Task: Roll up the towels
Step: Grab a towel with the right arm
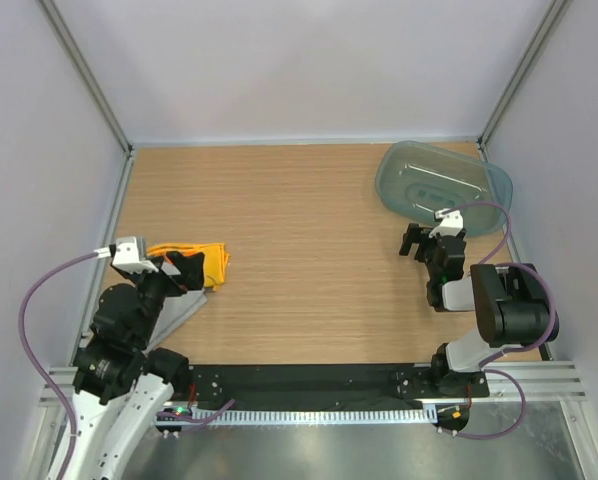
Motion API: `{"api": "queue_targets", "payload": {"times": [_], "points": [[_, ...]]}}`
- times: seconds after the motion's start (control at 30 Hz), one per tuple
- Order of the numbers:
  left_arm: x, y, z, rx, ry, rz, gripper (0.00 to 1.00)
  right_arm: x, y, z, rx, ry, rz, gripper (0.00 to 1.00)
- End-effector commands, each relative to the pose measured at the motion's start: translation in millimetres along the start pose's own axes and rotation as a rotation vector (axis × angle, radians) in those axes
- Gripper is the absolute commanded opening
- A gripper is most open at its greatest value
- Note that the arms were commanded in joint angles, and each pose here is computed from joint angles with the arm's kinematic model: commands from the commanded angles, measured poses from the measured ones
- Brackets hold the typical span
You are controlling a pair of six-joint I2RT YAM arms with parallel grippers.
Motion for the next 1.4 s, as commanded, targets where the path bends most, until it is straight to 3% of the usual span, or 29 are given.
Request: {"api": "queue_targets", "payload": {"times": [0.0,0.27,0.33,0.47,0.6,0.77,0.83,1.07,1.1,1.13,1.2,1.37], "points": [[3,11,10,-0.009,-0.008,0.087,1.0,4,8,24,-0.008,-0.088,0.028,1.0],[22,4,4,0.045,0.14,0.086,1.0,4,9,24,-0.008,-0.089,0.03,1.0],[25,-21,-1,0.049,0.18,-0.067,1.0,4,9,24,-0.008,-0.087,0.029,1.0],[27,-43,2,-0.165,0.179,-0.135,1.0,4,8,24,-0.008,-0.088,0.028,1.0],[30,-71,-13,-0.089,0.169,-0.355,1.0,4,8,24,-0.008,-0.088,0.028,1.0],[45,-51,-29,-0.074,0.301,-0.186,1.0,4,8,24,-0.009,-0.088,0.028,1.0],[44,-42,-26,-0.039,0.311,-0.134,1.0,4,-2,27,0.023,-0.105,-0.047,1.0],[37,-28,-12,-0.017,0.191,-0.078,1.0,-13,18,50,0.006,-0.134,-0.043,1.0],[37,-27,-12,-0.02,0.191,-0.075,1.0,-16,17,41,0.004,-0.074,-0.051,1.0],[37,-28,-13,-0.02,0.196,-0.08,1.0,-22,27,57,0.022,-0.103,-0.026,1.0],[37,-30,-14,-0.021,0.211,-0.083,1.0,-30,39,45,0.019,-0.013,0.026,1.0],[37,-24,-12,-0.014,0.212,-0.049,1.0,-62,109,73,0.005,0.017,0.215,1.0]]}}
Point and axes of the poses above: each gripper's point midway between its finger pads, its own x axis out along the fingers, its own y axis along the line the jaws close on, z = x × y, the point moved 2 cm from there along -x, back along the fingers, and after that the axes turned 11 degrees about x, right-handed, at the moved point
